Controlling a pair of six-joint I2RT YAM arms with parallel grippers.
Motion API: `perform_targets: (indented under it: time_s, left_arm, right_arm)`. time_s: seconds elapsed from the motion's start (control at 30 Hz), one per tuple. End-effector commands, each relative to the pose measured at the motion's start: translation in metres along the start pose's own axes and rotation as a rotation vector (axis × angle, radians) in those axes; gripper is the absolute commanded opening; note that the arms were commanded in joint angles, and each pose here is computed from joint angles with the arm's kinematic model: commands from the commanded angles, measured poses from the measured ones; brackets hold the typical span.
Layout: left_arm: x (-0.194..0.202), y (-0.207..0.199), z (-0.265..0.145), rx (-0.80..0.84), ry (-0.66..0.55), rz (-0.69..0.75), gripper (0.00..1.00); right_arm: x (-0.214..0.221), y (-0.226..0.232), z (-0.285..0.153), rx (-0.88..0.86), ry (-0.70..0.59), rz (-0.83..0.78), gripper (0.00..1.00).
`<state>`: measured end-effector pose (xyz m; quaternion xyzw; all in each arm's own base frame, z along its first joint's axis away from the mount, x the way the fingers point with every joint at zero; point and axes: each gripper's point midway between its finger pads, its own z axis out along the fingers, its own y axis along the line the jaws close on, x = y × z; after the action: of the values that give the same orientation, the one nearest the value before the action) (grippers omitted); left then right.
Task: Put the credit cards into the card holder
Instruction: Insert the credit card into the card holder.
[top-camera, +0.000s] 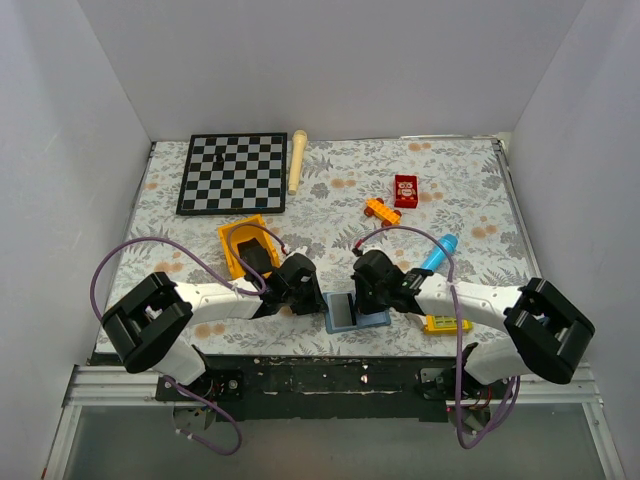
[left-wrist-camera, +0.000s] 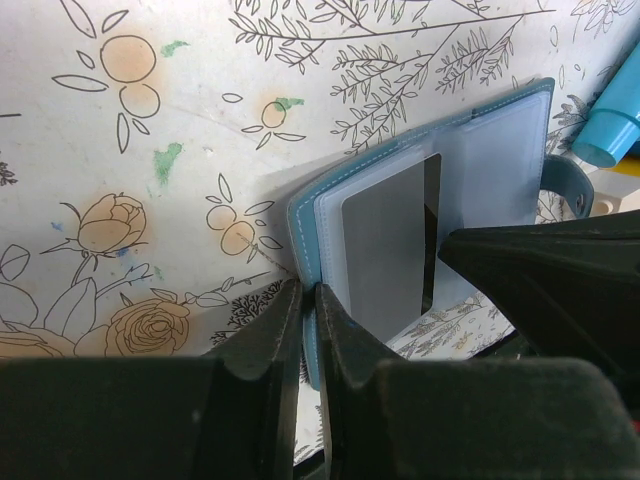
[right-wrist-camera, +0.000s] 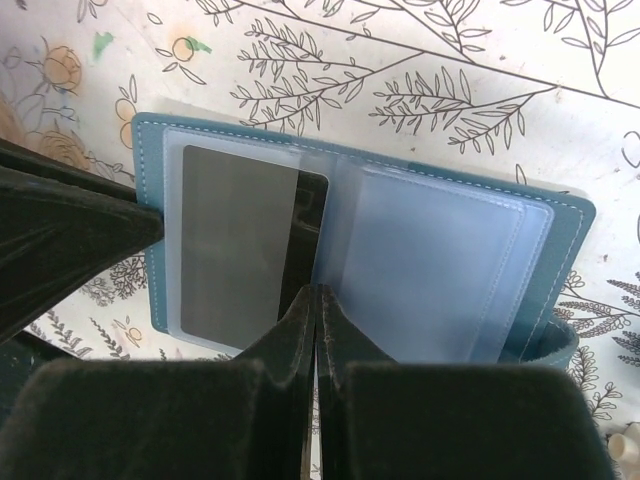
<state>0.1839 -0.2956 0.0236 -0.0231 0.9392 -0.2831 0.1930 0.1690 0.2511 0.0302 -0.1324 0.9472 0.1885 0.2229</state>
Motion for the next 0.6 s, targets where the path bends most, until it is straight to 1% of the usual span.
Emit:
perform_targets:
  time_s: [0.0,0.13,0.23,0.57]
  left_arm:
    - [-0.003,-0.006,-0.003,0.018,-0.011,0.017,0.07]
    - [-0.002,-0.005,-0.003,0.015,-0.010,0.015,0.04]
    - [-0.003,-0.006,-0.002,0.016,-0.008,0.015,0.00]
    - [-0.002,-0.007,-0.002,0.017,-0.004,0.015,0.00]
  right_arm:
    - [-0.005,0.002,0.001,0.038,-0.001,-0.006,0.01]
    - [-0.002,0.005,0.003,0.037,0.010,-0.019,0.01]
    - [-0.002,0.012,0.006,-0.006,0.011,-0.021,0.01]
    - [0.005,0.028,0.013,-0.117,0.009,0.003,0.01]
